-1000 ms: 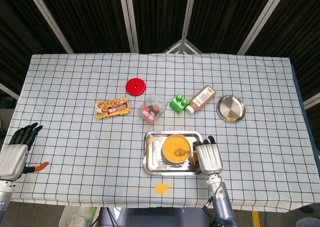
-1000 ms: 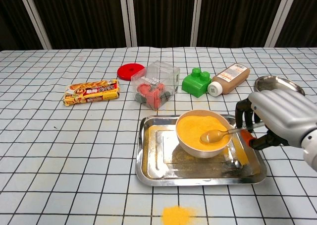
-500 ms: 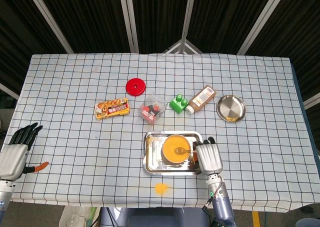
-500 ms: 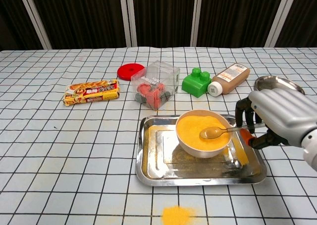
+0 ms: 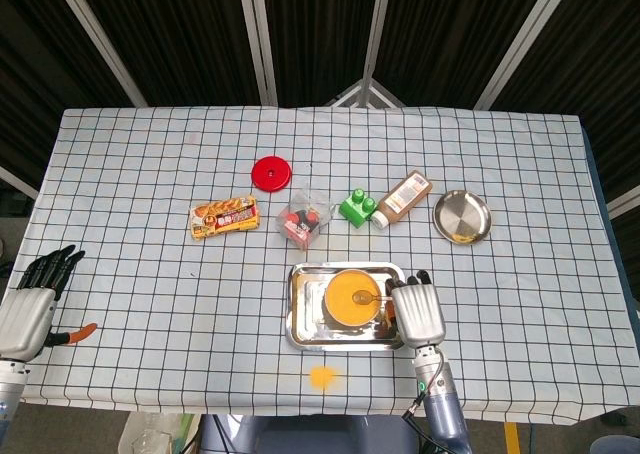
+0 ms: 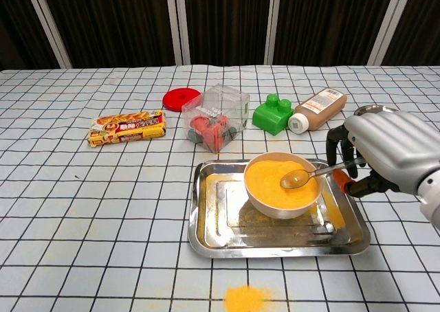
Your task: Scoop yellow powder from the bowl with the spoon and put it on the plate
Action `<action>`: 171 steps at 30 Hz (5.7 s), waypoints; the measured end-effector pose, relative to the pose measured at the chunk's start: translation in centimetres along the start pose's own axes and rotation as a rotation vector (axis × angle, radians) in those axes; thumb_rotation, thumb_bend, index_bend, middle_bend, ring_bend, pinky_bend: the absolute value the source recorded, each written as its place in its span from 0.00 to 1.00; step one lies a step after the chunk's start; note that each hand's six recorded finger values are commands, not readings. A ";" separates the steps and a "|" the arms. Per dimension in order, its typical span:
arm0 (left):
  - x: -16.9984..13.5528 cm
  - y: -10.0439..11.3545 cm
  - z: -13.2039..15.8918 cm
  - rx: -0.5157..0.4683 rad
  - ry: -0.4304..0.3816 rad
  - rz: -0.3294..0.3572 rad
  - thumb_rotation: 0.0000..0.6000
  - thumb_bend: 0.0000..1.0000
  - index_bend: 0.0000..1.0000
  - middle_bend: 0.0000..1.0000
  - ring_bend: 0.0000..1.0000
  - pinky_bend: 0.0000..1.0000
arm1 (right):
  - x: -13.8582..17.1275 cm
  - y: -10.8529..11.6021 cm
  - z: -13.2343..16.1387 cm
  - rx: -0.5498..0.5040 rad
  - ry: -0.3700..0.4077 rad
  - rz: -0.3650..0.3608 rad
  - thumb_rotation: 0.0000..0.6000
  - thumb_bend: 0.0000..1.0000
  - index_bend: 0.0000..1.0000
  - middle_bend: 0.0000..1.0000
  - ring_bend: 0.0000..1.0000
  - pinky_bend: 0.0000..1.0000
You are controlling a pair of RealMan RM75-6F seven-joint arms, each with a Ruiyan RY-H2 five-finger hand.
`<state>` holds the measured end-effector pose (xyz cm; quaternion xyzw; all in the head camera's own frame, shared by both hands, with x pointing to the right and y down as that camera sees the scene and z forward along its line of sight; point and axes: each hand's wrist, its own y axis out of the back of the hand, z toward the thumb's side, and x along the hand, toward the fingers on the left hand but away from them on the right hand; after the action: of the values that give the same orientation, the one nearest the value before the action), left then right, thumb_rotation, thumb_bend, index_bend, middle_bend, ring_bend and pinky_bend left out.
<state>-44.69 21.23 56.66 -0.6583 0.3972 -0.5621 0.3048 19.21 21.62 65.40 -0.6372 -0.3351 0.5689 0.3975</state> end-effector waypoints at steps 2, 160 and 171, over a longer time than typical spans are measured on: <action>0.0 0.0 0.0 0.000 0.000 0.000 1.00 0.00 0.00 0.00 0.00 0.00 | 0.1 0.0 0.0 0.003 0.002 -0.003 1.00 0.67 0.91 0.68 0.54 0.31; 0.1 -0.1 -0.1 -0.011 0.014 -0.017 1.00 0.00 0.00 0.00 0.00 0.00 | 2.3 1.1 3.7 0.203 0.225 -0.216 1.00 0.71 0.97 0.71 0.56 0.37; 0.1 -0.2 -0.1 -0.012 0.018 -0.020 1.00 0.00 0.00 0.00 0.00 0.00 | 0.7 0.7 1.4 0.287 0.173 -0.242 1.00 0.71 0.97 0.71 0.56 0.37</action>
<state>-44.74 21.22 56.87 -0.6590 0.3965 -0.5687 0.2917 17.86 22.09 64.41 -0.5754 -0.2894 0.5022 0.5769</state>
